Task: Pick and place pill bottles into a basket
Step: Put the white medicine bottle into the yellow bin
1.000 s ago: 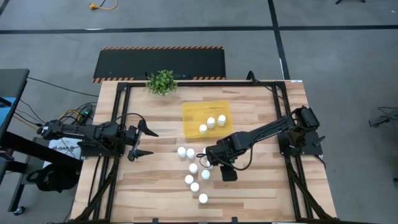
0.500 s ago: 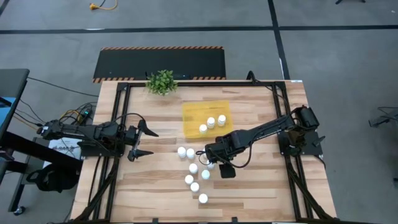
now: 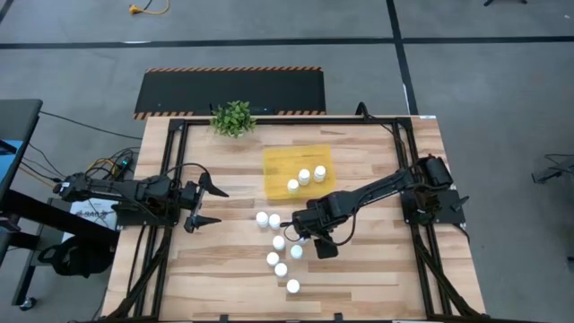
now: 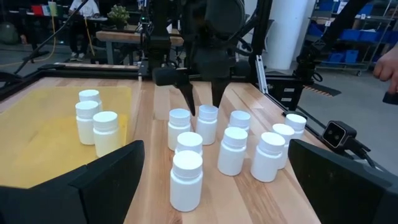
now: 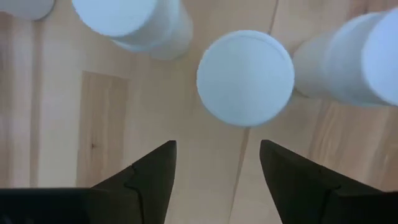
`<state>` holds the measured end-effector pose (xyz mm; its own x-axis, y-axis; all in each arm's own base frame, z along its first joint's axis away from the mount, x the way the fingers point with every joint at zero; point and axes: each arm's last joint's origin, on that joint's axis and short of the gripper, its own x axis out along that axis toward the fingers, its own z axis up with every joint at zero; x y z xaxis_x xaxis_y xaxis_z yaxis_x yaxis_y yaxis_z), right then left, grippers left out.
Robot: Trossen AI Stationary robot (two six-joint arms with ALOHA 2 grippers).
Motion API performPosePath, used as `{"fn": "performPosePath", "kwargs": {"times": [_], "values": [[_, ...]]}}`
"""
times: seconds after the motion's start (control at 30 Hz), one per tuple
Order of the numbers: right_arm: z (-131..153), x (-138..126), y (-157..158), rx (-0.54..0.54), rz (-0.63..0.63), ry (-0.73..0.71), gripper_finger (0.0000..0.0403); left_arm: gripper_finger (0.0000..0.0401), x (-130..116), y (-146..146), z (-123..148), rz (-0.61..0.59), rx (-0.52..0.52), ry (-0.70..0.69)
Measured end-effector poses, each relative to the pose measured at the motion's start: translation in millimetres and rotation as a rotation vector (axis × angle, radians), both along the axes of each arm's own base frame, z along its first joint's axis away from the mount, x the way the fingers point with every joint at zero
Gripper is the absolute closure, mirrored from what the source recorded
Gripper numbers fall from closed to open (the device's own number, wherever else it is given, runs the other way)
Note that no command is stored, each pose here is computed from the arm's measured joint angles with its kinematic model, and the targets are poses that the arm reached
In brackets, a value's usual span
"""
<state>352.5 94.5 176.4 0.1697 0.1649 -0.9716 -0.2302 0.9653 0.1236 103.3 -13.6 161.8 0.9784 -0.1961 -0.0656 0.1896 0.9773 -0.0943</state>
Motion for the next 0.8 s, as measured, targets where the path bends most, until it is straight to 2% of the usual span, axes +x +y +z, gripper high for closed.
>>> {"fn": "performPosePath", "kwargs": {"times": [0.8], "values": [[1.7,8.1,-1.6,-0.019,-0.014,-0.088,0.0184,0.0015,0.0,0.0,-0.1,0.0,-0.002,0.001]]}}
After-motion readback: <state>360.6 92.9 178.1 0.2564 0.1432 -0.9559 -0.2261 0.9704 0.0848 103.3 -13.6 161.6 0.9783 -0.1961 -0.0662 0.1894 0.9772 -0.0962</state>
